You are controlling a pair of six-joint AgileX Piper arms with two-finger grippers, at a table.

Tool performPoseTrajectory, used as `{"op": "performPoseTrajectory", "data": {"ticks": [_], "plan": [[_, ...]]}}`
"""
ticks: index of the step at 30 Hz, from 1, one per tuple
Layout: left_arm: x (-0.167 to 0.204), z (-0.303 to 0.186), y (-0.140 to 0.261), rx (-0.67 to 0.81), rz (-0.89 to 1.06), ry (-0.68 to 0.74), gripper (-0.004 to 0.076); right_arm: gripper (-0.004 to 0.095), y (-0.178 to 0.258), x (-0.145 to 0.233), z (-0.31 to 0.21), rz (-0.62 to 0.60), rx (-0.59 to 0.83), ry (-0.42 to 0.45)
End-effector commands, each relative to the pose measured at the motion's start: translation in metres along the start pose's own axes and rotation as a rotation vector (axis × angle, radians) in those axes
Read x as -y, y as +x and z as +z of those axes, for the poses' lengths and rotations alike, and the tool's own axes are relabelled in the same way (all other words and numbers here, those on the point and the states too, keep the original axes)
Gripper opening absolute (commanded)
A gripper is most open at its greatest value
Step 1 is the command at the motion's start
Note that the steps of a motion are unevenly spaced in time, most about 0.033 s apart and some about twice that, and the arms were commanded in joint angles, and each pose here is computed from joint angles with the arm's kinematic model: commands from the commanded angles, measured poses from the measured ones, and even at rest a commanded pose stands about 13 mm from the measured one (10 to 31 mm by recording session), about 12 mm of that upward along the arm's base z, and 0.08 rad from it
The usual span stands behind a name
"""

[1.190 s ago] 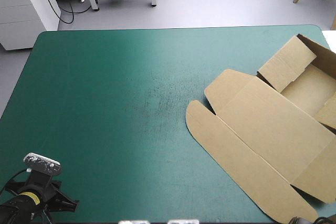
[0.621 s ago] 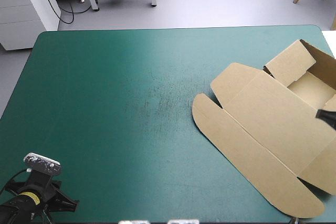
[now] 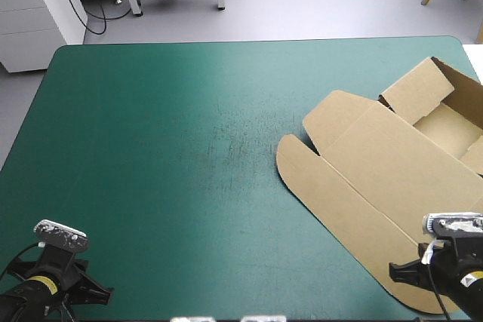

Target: Fold the box

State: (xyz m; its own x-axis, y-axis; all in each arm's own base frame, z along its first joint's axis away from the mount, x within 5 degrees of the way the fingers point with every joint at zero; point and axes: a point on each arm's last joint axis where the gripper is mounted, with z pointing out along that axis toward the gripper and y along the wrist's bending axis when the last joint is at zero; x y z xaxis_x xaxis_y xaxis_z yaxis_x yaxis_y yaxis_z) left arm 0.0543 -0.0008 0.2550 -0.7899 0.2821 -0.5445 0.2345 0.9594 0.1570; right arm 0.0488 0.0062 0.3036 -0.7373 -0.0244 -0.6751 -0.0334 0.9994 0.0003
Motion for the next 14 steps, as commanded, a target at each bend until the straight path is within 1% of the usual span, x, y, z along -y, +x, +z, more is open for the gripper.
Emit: {"op": "performPoseTrajectory", "data": {"ticks": [1, 5, 14], "plan": [[-0.0021, -0.0054, -0.0087, 0.054, -0.008, -0.011, -0.0010, -0.0019, 0.0010, -0.0045, -0.0092, -0.017, 0.123, 0.010], [-0.0021, -0.0054, -0.0087, 0.054, -0.008, -0.011, -0.0010, -0.0019, 0.0069, -0.0063, -0.0090, -0.027, 0.134, 0.005], [-0.0021, -0.0054, -0.0087, 0.054, -0.008, -0.011, -0.0010, -0.0019, 0.0085, -0.0108, -0.0072, -0.117, 0.142, -0.090]]}}
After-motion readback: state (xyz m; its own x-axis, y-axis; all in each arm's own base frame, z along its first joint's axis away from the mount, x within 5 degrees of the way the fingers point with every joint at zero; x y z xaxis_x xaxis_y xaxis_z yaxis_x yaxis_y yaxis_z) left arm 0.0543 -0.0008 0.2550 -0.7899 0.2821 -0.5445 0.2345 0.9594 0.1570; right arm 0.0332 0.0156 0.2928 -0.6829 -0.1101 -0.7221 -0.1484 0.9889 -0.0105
